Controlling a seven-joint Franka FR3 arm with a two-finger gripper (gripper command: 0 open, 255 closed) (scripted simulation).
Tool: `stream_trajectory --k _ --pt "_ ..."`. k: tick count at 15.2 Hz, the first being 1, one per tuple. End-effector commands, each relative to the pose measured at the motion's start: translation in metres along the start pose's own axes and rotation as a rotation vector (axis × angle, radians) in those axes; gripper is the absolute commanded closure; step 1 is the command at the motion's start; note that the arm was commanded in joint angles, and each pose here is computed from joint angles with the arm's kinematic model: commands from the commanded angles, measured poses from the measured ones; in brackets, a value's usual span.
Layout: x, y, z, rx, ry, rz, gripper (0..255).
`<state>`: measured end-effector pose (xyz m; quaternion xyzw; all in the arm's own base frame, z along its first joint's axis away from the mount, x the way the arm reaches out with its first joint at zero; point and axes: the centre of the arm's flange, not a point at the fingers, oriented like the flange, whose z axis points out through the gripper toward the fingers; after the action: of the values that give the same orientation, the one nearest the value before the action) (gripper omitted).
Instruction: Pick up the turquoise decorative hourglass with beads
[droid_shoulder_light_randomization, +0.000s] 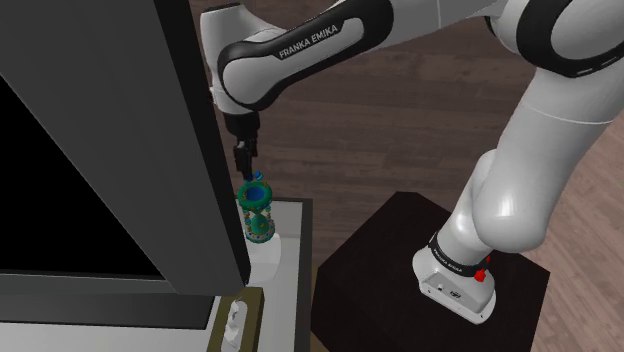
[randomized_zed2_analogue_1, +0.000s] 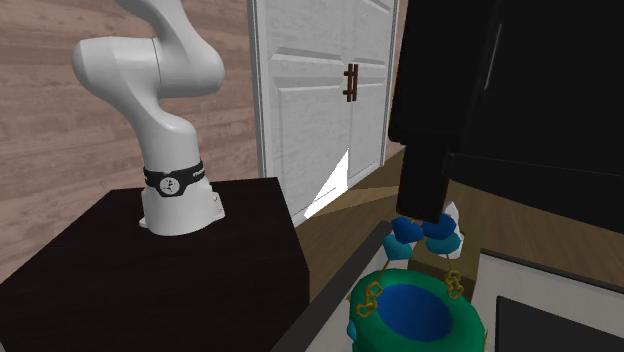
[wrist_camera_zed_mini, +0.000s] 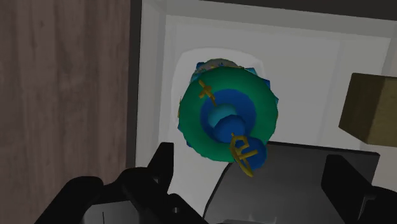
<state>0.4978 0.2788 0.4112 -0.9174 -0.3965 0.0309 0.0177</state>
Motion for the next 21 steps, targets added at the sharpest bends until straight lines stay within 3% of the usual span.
stream_trajectory --k 1,10,11,21 --pt "0.014 -0.009 0.003 0.004 0.005 -0.028 0" --pt "0.016 -0.007 0.043 0.004 0.005 -0.028 0" --pt "0.016 -0.007 0.042 0.004 0.005 -0.028 255" --pt "0.016 -0.007 0.038 0.004 0.005 -0.028 255"
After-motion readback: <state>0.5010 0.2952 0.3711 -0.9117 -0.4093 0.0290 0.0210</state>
